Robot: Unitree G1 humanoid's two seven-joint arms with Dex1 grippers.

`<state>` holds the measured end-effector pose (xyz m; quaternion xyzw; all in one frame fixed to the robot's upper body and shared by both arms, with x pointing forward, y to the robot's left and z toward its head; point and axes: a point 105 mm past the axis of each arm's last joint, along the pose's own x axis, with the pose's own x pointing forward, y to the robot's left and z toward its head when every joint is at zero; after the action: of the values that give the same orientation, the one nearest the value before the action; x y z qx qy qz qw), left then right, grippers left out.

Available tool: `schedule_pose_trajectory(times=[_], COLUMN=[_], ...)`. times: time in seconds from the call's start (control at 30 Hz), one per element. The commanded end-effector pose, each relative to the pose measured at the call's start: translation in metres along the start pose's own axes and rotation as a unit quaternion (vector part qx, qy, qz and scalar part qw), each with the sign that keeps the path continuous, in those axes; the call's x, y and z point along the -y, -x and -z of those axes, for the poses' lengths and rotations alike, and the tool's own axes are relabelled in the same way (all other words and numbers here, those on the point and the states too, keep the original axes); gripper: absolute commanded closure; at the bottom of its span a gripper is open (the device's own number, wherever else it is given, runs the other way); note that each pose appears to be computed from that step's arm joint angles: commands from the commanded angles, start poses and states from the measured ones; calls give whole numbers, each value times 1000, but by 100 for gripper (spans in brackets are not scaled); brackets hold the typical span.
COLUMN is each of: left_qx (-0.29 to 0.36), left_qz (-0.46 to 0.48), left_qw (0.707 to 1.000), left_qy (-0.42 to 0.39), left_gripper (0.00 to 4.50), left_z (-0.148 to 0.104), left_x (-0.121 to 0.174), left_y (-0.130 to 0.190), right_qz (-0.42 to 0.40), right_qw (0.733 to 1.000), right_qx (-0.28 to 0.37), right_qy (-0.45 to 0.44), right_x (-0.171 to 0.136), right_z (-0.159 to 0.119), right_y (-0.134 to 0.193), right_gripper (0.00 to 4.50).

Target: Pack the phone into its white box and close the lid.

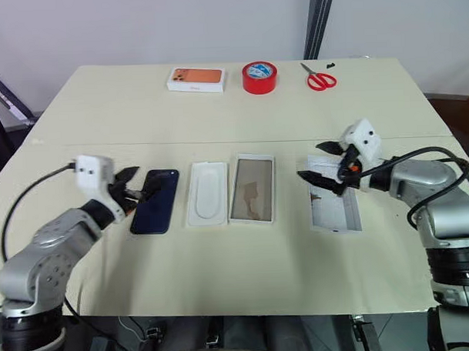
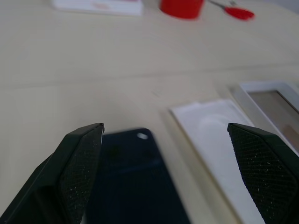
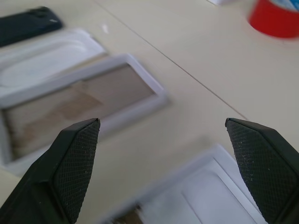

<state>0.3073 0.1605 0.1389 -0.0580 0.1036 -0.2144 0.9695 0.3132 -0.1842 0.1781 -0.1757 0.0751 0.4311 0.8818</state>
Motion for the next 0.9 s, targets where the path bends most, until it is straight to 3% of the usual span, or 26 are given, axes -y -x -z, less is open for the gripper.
schedule_pose_trajectory(times=[0.03,0.2,0.5,0.67,0.77,0.9], left_qx=[-32,-80,-161,-186,-193,-185], left_qz=[18,20,19,24,10,-4], left_qw=[999,993,978,969,967,964], left_qy=[27,86,134,160,169,190], left_gripper=[5,5,5,5,88,288], left_z=[-2,1,22,32,36,36], left_x=[15,23,35,43,40,35], left_y=[-8,-16,-25,-30,-33,-37], right_qz=[-41,-70,-69,-102,-113,-115], right_qw=[998,996,996,993,992,992], right_qx=[21,31,33,28,24,19], right_qy=[35,37,38,49,47,44], right_x=[-27,-50,-46,-60,-66,-73], right_z=[-21,-26,-22,-19,-16,-10], right_y=[-10,-17,-19,-20,-22,-24], right_gripper=[0,0,0,0,0,0])
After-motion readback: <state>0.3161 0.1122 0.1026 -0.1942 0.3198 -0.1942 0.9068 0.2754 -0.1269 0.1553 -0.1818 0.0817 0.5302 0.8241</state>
